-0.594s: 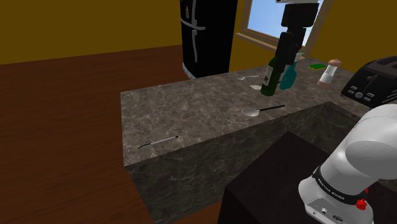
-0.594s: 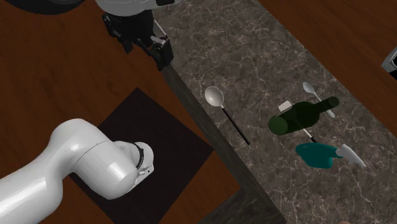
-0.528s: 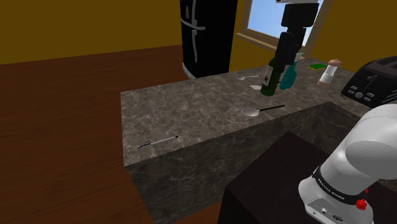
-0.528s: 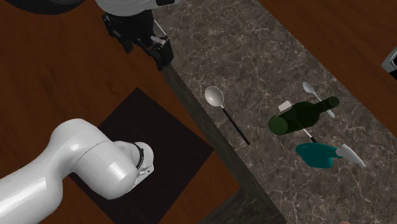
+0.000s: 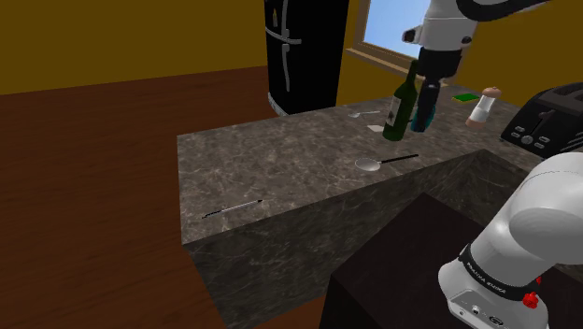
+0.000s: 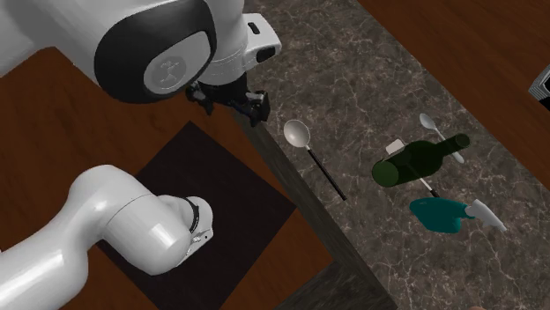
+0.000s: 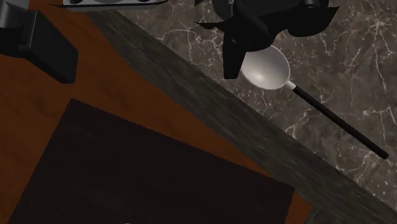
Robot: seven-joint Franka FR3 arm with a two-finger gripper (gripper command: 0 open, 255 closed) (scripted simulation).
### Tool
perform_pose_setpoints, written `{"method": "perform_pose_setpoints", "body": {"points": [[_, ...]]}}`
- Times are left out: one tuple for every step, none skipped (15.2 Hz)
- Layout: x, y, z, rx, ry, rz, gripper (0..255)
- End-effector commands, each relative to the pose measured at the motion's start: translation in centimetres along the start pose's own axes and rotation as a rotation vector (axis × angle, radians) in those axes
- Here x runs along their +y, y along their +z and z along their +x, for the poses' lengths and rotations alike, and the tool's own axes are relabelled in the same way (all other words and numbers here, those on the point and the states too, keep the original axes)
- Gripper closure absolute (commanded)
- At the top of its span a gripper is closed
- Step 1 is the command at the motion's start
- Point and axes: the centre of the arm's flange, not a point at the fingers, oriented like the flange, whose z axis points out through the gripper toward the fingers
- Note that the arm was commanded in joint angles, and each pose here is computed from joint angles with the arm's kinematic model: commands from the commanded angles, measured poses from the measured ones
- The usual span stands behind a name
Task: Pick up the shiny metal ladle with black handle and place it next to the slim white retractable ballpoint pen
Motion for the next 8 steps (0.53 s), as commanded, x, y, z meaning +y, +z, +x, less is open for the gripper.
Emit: {"method": "perform_pose_setpoints", "body": {"points": [[1.3,2.0,-0.3,0.0,-0.075,-0.017,0],[2.1,3.0,-0.5,0.0,-0.109,-0.025,0],[2.8,4.0,-0.5,0.0,-0.143,-0.033,0],[3.6,5.0,-0.6,0.0,-0.177,-0.041,0],[4.4,6.0,-0.6,0.0,-0.212,-0.048,0],[5.2,6.9,-0.6,0.0,-0.246,-0.056,0],[5.9,7.9,-0.6,0.0,-0.28,-0.064,0],[6.7,8.9,-0.5,0.0,-0.314,-0.072,0]]}}
